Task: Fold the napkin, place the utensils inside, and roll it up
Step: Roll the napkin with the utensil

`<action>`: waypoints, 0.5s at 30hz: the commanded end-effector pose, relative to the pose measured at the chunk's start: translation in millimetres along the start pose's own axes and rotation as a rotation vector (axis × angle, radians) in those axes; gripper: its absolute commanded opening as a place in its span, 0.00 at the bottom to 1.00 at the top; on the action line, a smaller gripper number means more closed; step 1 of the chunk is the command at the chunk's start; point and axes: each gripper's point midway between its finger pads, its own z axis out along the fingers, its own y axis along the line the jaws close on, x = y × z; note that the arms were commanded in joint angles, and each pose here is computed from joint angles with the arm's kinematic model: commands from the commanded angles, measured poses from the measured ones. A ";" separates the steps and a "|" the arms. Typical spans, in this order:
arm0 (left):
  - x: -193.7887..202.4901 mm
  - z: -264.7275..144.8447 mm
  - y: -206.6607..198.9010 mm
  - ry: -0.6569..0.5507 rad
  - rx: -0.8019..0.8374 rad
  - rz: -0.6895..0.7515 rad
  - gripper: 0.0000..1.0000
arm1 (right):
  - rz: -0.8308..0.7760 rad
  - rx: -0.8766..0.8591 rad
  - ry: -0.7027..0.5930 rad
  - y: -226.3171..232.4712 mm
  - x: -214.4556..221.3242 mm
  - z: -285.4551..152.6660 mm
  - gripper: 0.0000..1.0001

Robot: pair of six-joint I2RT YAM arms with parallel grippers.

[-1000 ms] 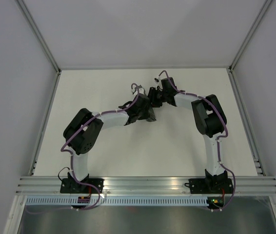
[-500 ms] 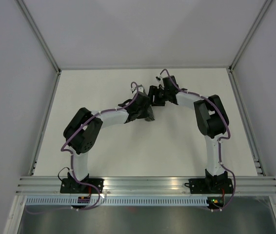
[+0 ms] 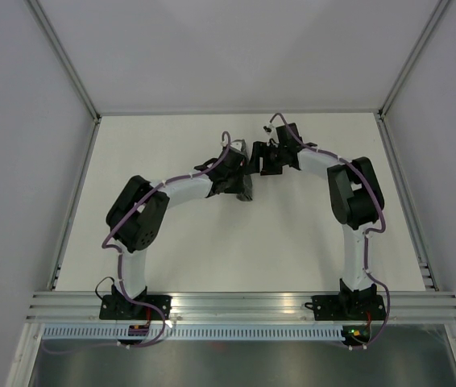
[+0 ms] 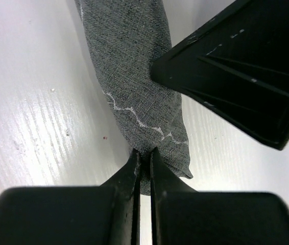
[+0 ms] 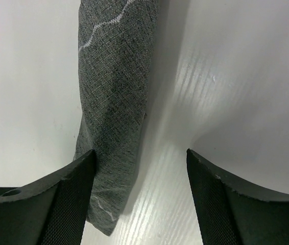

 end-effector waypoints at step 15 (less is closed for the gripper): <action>21.9 -7.9 18.8 0.141 -0.012 0.141 0.11 | -0.082 0.017 -0.008 -1.4 -26.7 -46.2 0.83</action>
